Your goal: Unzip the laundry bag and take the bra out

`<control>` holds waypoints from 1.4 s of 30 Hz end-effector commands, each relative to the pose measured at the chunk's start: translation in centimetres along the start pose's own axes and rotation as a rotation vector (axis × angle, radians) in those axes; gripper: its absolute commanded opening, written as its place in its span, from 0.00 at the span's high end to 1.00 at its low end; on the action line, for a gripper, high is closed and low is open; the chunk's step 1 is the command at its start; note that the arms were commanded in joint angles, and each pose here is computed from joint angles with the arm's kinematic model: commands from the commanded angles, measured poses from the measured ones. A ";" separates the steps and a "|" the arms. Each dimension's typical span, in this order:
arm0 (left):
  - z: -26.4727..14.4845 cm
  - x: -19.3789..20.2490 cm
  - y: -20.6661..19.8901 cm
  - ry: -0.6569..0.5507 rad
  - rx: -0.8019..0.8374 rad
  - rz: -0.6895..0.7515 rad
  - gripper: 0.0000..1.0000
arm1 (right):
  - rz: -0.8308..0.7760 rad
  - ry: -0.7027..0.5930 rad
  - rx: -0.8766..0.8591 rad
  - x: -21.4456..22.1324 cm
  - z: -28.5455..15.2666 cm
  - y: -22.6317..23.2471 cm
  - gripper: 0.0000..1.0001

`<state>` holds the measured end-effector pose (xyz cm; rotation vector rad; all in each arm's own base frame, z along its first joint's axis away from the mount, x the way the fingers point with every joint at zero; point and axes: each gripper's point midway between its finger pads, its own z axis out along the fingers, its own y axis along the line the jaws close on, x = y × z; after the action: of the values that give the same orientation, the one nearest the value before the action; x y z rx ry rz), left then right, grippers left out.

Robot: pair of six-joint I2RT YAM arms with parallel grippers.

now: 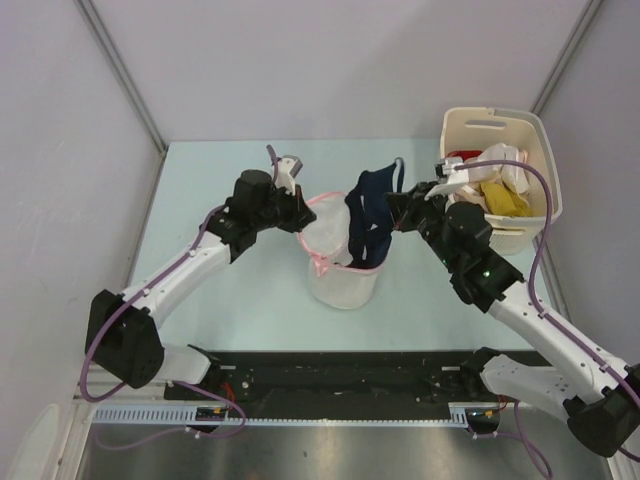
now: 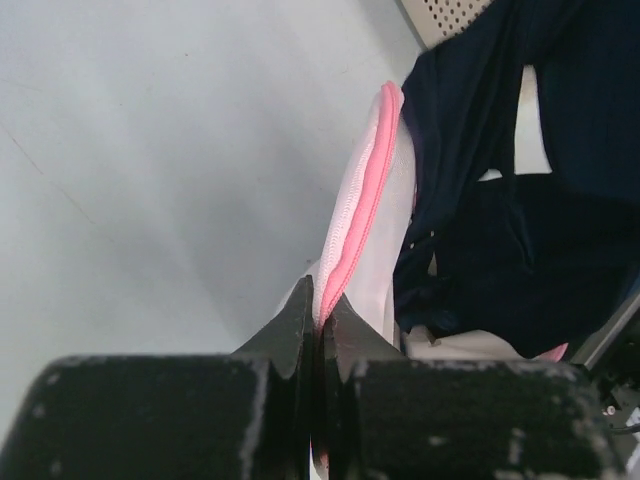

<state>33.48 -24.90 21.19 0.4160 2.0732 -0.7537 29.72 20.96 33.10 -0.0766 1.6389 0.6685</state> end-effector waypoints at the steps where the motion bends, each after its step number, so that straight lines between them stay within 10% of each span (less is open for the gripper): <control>1: 0.1 -1.0 -1.1 -0.039 0.043 -0.029 1.00 | 0.115 -0.272 -0.033 -8.9 0.3 2.0 1.00; 27: 2.1 -1.5 -0.6 0.036 -0.025 -0.182 1.00 | 0.057 -0.867 0.282 -32.4 -3.3 -9.3 1.00; 42: 2.9 -0.8 -0.8 0.059 -0.001 -0.195 1.00 | 0.153 -0.697 0.477 -30.2 4.5 -26.2 1.00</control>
<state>34.89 -26.34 19.01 0.2339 2.2377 -0.8152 47.94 -7.57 53.65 0.5465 1.0241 0.3055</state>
